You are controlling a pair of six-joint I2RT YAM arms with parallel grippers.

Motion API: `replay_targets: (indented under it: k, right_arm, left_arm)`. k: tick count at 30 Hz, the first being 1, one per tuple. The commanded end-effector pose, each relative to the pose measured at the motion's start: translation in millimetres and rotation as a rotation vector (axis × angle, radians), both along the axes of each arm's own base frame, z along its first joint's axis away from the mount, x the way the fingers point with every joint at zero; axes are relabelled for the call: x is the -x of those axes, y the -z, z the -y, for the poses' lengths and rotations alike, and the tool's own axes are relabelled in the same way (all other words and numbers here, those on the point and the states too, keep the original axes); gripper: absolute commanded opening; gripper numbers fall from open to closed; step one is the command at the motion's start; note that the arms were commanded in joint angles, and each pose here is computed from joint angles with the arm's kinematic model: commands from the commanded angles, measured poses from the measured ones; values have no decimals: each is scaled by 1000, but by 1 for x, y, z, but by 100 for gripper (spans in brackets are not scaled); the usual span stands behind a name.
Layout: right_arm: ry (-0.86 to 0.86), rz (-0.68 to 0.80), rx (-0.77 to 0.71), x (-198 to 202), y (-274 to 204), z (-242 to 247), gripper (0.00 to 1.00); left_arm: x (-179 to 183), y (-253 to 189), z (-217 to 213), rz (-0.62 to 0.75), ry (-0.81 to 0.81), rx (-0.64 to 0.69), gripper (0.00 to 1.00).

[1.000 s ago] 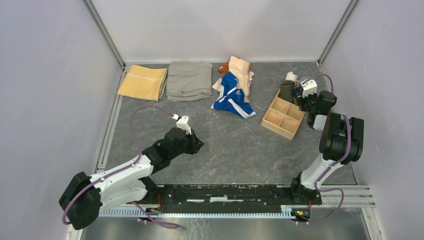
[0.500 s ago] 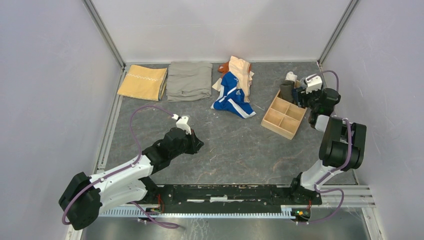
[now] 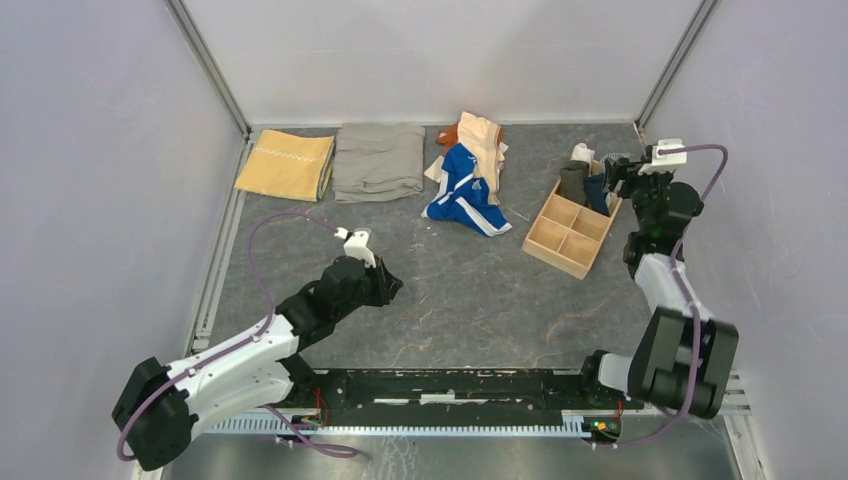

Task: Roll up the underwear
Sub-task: Place the underwear in the storage box, then reset both arms

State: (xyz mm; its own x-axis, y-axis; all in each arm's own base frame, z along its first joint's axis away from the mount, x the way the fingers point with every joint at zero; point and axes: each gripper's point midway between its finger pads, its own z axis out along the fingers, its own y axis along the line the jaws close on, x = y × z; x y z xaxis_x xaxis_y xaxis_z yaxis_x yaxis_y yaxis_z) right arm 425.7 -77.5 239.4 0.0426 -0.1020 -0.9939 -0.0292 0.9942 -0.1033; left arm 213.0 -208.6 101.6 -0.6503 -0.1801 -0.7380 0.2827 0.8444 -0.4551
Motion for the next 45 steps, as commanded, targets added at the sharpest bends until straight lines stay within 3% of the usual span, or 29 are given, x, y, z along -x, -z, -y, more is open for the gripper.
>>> replay_targets:
  k: [1,4,10,13,15,19,27,32,40,45]
  right_arm:
    - [4,37,-140,25,-30,-23,78]
    - [-22,25,-175,40,-39,-48,98]
    - [-167,-78,-334,75,-39,-108,98]
    - [-222,-235,-372,95,-21,-132,98]
    - [-220,-365,-367,112,3,-137,98]
    - [-221,-488,-320,140,42,-137,98]
    - [-330,-381,-198,173,38,-151,98]
    - [-423,-395,-163,180,41,-172,98]
    - [-640,-352,-126,197,34,-208,98]
    - [-668,-330,-80,199,25,-216,98]
  left_arm:
    - [-14,-26,-13,66,-78,-26,30]
    - [-15,-37,-18,77,-108,-23,40]
    - [-19,-72,-34,114,-191,-14,65]
    - [-20,-93,-44,151,-230,-11,90]
    - [-21,-106,-50,175,-249,-24,93]
    - [-20,-123,-70,213,-306,-63,94]
    - [-11,-133,-114,257,-448,-128,97]
    - [-4,-135,-131,259,-499,-134,97]
    - [9,-141,-143,281,-502,-105,97]
    - [9,-146,-141,302,-473,-107,98]
